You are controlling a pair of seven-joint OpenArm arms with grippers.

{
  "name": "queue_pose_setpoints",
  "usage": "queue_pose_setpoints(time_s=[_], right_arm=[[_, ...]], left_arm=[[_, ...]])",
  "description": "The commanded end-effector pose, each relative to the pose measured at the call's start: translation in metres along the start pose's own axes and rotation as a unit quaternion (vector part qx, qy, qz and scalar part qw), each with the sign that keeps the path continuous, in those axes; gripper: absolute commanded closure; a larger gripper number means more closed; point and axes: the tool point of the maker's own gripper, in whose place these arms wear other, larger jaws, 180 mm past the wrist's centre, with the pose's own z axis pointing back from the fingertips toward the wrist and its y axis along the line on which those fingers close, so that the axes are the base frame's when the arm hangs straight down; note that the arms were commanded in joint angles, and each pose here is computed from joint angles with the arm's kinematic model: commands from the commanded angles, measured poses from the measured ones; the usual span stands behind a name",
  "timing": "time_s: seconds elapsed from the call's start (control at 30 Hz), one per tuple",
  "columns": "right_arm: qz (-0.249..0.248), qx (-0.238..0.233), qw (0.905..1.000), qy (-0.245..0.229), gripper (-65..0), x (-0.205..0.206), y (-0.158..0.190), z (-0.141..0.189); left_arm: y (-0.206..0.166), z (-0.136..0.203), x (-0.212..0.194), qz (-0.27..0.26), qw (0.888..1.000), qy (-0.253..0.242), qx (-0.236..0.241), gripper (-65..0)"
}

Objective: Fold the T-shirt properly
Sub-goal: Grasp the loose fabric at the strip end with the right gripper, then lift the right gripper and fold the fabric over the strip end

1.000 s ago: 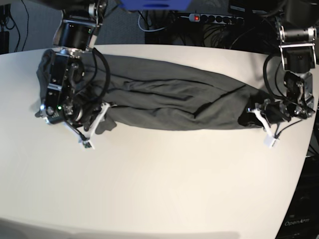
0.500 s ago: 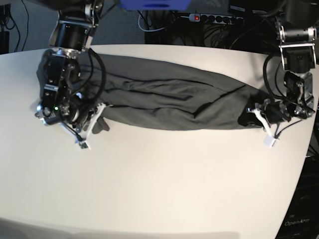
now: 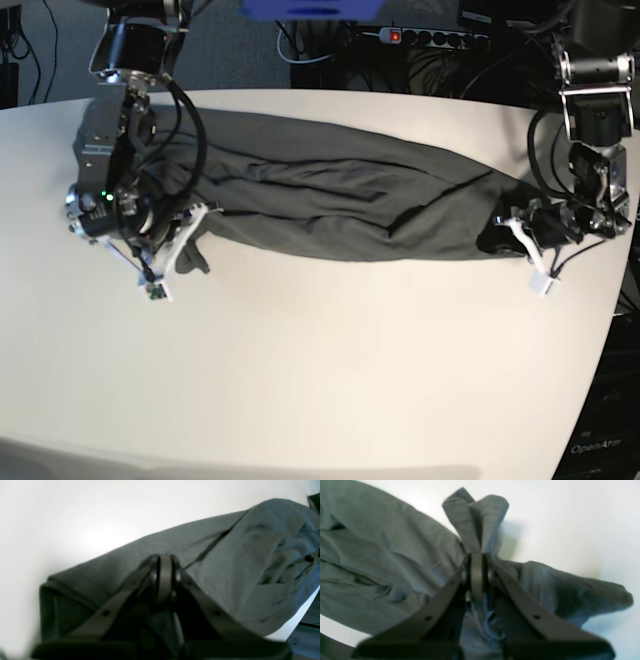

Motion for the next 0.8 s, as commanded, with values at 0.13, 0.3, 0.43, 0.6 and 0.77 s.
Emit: queue_pose_setpoints(time_s=[0.13,0.3,0.43,0.6,0.77], right_arm=[[0.005,-0.003,1.0000,0.004,-1.0,-0.009,0.000,0.004],[0.003,-0.001,0.9999,0.016,-1.0,-0.026,0.003,0.004],[-0.009,-0.007,0.9997,0.020,-1.0,-0.031,0.003,0.009],[-0.028,-0.009,0.9990,0.033,-1.0,-0.049,0.006,0.009],[-0.037,-0.007,0.9987,0.035,-1.0,-0.062,0.009,0.009]], left_arm=[[0.030,0.010,-0.118,-0.023,0.964,0.246,0.093,-2.2],[0.030,0.010,-0.117,-0.025,0.964,0.246,0.093,-2.2],[0.030,0.010,-0.117,-0.025,0.964,0.246,0.093,-2.2],[0.030,0.010,-0.117,-0.025,0.964,0.246,0.092,-2.2],[0.030,0.010,-0.117,-0.025,0.964,0.246,0.092,-2.2]])
